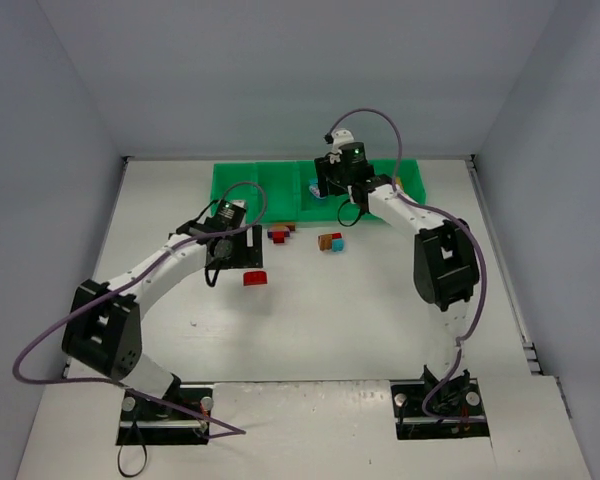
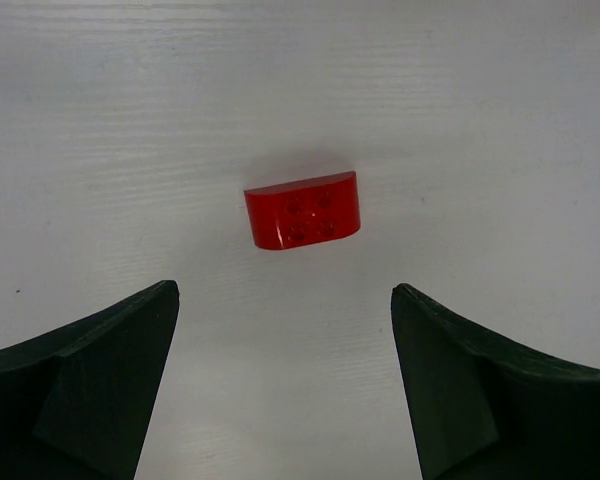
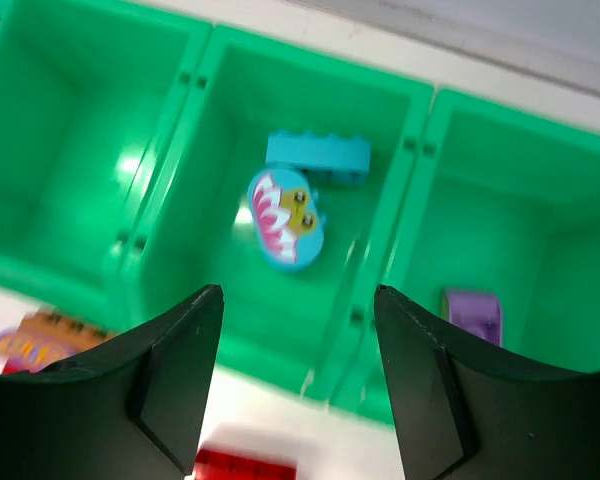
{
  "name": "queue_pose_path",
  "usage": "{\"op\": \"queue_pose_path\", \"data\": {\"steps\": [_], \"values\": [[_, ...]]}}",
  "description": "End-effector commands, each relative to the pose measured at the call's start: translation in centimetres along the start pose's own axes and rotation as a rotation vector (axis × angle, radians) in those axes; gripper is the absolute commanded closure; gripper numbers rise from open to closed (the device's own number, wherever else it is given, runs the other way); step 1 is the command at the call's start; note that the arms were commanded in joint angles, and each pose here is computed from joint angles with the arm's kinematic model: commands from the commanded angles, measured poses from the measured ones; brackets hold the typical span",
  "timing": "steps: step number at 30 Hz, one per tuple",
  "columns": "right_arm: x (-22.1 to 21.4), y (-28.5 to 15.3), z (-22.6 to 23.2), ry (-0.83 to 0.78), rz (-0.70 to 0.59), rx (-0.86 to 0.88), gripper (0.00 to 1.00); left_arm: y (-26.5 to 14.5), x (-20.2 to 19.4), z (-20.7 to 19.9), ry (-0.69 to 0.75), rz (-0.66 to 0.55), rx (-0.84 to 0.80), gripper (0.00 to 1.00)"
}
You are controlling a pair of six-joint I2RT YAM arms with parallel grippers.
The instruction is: Sort the legos into containers by color
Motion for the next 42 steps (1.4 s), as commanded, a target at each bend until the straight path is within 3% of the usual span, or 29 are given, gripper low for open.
{"op": "queue_pose_path", "data": {"steps": [1, 2, 12, 16, 20, 25, 28, 32, 37, 42], "values": [[6.9, -6.4, -0.6, 0.032, -0.196, -0.003, 0.41, 0.6, 2.6, -2.9, -0.050, -0.061, -0.069, 0.20], [5.3, -6.7, -0.3, 0.044, -0.166, 0.001, 0.41, 1.0, 2.4, -3.4, -0.049, -0.050, -0.071, 0.19], [3.8, -17.5, -0.2, 0.094, -0.248, -0.007, 0.41, 5.8, 0.0, -5.1, -0.076, 0.076, 0.045, 0.20], [3.5, -20.4, -0.2, 0.118, -0.280, -0.009, 0.41, 5.6, -1.0, -4.5, -0.071, 0.074, 0.110, 0.20], [0.4, -20.9, 0.4, 0.130, -0.227, 0.003, 0.41, 4.2, -0.1, -4.2, 0.002, -0.006, 0.099, 0.20], [-1.5, -21.7, 0.9, 0.132, -0.200, 0.020, 0.41, 2.6, 1.0, -4.0, 0.268, -0.033, 0.040, 0.20], [-2.1, -22.0, 1.1, 0.126, -0.192, 0.031, 0.41, 2.1, 1.5, -4.2, 0.507, -0.037, -0.043, 0.19], [-2.2, -22.5, 1.3, 0.123, -0.194, 0.044, 0.41, 2.3, 0.3, -5.0, 0.789, 0.039, -0.224, 0.19], [-2.1, -23.1, 1.5, 0.120, -0.203, 0.059, 0.41, 4.3, -1.0, -4.2, 0.944, 0.131, -0.272, 0.20], [-2.3, -23.8, 1.7, 0.117, -0.204, 0.071, 0.41, 6.6, -1.2, -3.7, 0.981, 0.188, -0.236, 0.22]]}}
Point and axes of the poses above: each gripper's point midway between its finger pads, its own y axis out along the fingers, its own z axis along the line the jaws close on, x = y × z, the point moved 3 cm from there along -y, back along the fingers, and after that the axes turned 10 degrees about -y, right-handed, at the moved point
